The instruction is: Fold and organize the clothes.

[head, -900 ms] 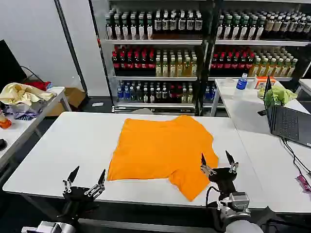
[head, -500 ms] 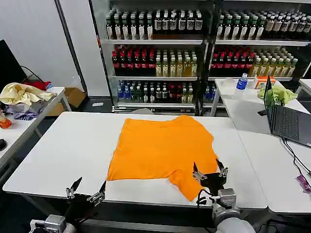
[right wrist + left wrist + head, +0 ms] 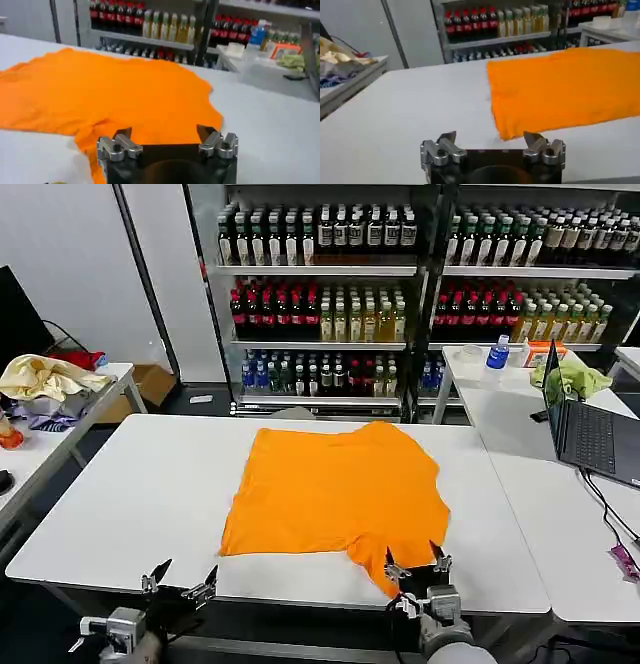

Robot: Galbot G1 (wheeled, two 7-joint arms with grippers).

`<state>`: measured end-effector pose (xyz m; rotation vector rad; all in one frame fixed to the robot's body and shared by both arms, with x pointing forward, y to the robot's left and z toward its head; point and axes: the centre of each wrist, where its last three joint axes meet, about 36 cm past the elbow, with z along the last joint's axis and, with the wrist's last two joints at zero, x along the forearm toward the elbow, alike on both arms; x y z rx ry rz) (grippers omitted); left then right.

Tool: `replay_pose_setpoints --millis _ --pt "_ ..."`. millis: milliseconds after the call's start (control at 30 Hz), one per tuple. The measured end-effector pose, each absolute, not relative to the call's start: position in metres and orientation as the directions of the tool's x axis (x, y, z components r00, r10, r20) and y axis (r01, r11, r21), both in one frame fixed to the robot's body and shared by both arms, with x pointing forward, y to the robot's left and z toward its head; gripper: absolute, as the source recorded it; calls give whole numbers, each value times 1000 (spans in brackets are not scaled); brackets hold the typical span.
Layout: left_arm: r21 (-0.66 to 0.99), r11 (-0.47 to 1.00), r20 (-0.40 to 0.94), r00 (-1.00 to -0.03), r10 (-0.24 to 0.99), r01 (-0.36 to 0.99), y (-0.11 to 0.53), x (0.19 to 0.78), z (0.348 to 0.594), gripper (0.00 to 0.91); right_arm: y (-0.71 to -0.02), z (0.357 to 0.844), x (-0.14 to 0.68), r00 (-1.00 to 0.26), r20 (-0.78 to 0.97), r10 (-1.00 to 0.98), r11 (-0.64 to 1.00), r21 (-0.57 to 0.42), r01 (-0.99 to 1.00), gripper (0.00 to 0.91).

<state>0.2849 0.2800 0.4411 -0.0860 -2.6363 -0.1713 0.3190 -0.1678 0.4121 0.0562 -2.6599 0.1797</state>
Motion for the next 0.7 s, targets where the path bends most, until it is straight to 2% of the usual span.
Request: replay_pose_setpoints --millis 700 --pt "38 994 500 -863 74 107 267 345 416 907 -157 391 318 -854 521 2 994 -92 -54 907"
